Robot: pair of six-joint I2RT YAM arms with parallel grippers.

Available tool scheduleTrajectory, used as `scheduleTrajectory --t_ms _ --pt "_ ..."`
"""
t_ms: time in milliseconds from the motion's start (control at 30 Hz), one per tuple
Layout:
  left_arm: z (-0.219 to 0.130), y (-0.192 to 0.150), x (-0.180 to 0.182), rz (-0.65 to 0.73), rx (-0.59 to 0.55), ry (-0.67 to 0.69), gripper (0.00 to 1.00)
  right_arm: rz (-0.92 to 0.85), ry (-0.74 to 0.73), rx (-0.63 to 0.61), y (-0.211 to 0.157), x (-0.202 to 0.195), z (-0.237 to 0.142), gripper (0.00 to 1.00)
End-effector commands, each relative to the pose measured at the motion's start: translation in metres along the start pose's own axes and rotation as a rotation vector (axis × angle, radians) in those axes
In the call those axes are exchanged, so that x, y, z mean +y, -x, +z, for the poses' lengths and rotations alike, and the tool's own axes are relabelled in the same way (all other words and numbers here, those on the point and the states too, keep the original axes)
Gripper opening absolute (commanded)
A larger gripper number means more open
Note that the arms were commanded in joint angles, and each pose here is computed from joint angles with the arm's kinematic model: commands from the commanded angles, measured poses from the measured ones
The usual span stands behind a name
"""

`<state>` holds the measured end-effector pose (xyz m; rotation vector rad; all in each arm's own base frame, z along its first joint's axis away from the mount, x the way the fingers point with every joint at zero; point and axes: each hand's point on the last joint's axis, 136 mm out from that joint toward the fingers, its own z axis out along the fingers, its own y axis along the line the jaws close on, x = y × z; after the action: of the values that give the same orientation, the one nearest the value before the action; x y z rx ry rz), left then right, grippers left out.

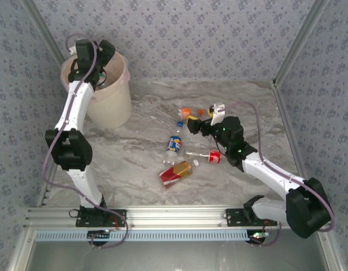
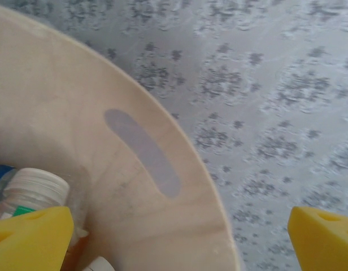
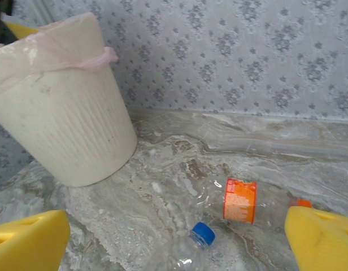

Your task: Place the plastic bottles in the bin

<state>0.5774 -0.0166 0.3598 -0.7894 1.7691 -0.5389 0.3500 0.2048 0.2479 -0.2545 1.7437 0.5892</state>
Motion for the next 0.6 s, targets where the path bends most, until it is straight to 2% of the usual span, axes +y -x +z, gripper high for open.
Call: scheduleTrajectory --t_ms 0,167,400,567 --pt "-0.040 0.016 -0.043 0.058 -0.038 -0.165 0.98 0.059 -0.142 0.025 -0.013 -0.029 -0.004 1.00" --pt "-0.067 -0.004 -0.065 0.155 -0.010 -0.255 0.98 0.119 -0.257 0.110 -0.031 -0.053 -0.011 1.00" --pt "-0.102 -0.057 -0.095 0.316 0.065 -0.376 0.98 0.260 -0.370 0.243 -0.056 -0.071 -0.033 1.00" --pt "-0.123 -0.098 -0.112 0.369 0.149 -0.503 0.98 0.405 -0.520 0.322 -0.069 -0.083 -0.056 1.00"
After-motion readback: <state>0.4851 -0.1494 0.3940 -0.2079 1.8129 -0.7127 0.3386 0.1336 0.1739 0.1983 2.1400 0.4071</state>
